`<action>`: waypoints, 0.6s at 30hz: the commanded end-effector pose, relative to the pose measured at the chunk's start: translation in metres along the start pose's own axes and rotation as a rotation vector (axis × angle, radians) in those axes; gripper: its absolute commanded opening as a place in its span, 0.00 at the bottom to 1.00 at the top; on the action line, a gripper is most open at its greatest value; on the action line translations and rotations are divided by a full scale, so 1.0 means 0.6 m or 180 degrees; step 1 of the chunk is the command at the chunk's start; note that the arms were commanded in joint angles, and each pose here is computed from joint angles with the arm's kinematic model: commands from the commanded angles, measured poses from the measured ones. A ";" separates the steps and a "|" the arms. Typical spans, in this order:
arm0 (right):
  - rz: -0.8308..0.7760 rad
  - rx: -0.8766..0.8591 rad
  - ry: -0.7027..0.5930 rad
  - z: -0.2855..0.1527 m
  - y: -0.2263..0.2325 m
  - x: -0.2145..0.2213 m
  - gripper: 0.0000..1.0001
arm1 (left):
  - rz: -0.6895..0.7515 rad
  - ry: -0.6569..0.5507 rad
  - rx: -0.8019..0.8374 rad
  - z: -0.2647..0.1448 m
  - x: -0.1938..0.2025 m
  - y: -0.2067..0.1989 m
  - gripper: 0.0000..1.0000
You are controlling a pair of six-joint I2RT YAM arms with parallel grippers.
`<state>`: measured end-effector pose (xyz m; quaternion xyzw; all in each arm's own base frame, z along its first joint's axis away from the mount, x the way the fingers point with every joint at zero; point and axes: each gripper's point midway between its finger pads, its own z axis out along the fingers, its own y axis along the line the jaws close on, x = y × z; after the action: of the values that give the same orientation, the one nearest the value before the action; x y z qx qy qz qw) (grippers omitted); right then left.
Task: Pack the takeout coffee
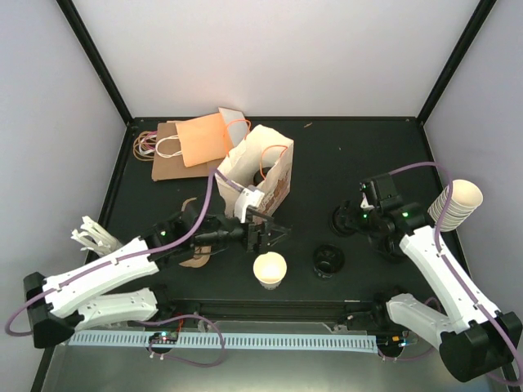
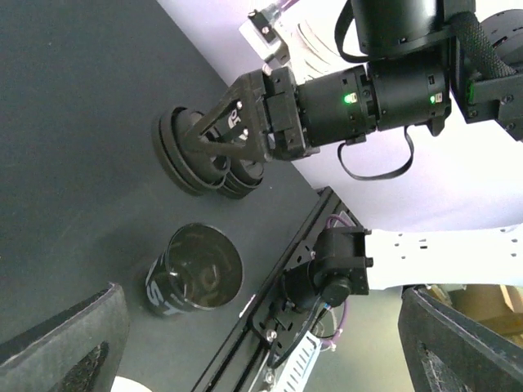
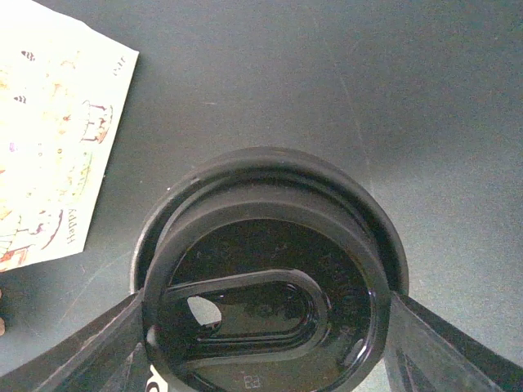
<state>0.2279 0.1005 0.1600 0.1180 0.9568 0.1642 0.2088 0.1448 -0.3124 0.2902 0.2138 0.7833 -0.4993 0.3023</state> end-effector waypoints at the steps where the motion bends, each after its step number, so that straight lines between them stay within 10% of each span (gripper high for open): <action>1: -0.0051 -0.0127 -0.0155 -0.022 0.013 -0.021 0.73 | 0.0250 -0.0259 0.0126 0.014 -0.058 -0.045 0.91; 18: 0.0095 -0.0379 -0.0341 -0.053 0.018 -0.024 0.73 | 0.0276 -0.0187 -0.0010 0.132 -0.101 -0.042 0.72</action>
<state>0.2264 0.0961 0.1855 0.1202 0.9399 0.1964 0.2520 0.1789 -0.3790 0.3069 0.2359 0.7781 -0.4859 0.3207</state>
